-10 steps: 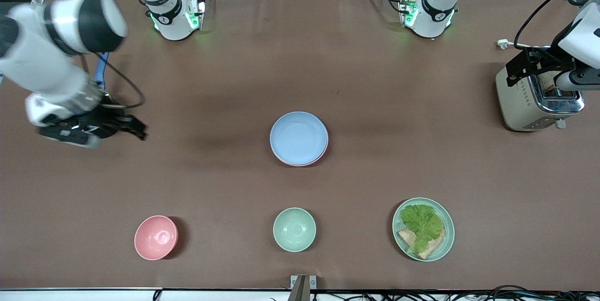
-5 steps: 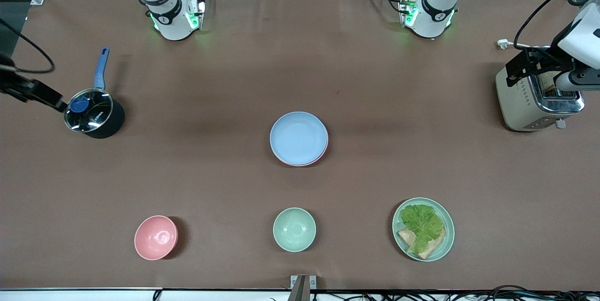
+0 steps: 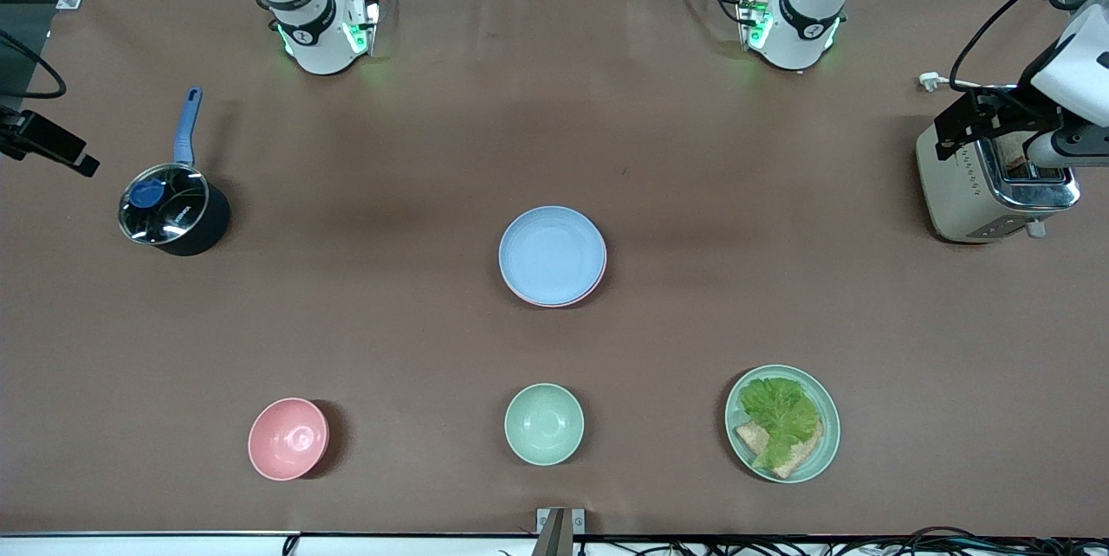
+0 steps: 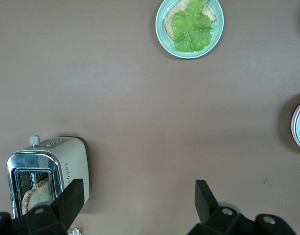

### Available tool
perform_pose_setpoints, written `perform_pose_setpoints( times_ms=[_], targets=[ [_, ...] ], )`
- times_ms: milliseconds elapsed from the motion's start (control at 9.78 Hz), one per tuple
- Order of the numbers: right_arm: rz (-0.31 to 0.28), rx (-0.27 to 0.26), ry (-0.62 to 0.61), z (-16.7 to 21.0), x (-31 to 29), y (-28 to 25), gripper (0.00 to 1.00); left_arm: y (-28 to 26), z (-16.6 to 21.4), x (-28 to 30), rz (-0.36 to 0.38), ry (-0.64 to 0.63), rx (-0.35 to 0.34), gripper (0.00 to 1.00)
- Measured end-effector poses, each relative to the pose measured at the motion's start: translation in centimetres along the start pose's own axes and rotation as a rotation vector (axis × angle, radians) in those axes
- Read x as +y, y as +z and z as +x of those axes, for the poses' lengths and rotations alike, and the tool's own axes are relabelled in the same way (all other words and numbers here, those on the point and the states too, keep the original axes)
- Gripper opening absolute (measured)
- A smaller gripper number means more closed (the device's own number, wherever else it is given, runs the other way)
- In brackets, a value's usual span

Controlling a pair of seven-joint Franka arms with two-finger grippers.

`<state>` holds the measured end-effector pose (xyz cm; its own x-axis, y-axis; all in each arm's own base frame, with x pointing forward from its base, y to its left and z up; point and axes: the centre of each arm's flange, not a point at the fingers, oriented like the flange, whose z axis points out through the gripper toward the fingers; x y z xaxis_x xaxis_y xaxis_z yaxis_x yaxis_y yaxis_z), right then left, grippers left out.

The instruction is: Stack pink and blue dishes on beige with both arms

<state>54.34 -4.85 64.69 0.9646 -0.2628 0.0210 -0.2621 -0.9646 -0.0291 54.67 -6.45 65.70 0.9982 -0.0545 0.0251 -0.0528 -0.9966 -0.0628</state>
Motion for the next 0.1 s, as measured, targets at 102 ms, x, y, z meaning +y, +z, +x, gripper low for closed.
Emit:
perform_pose_setpoints(
  times_ms=[102],
  targets=[
    [0.000, 0.000, 0.000, 0.00, 0.00, 0.00, 1.00, -0.31, 0.01, 0.00, -0.001, 0.000, 0.007, 1.00]
  ],
)
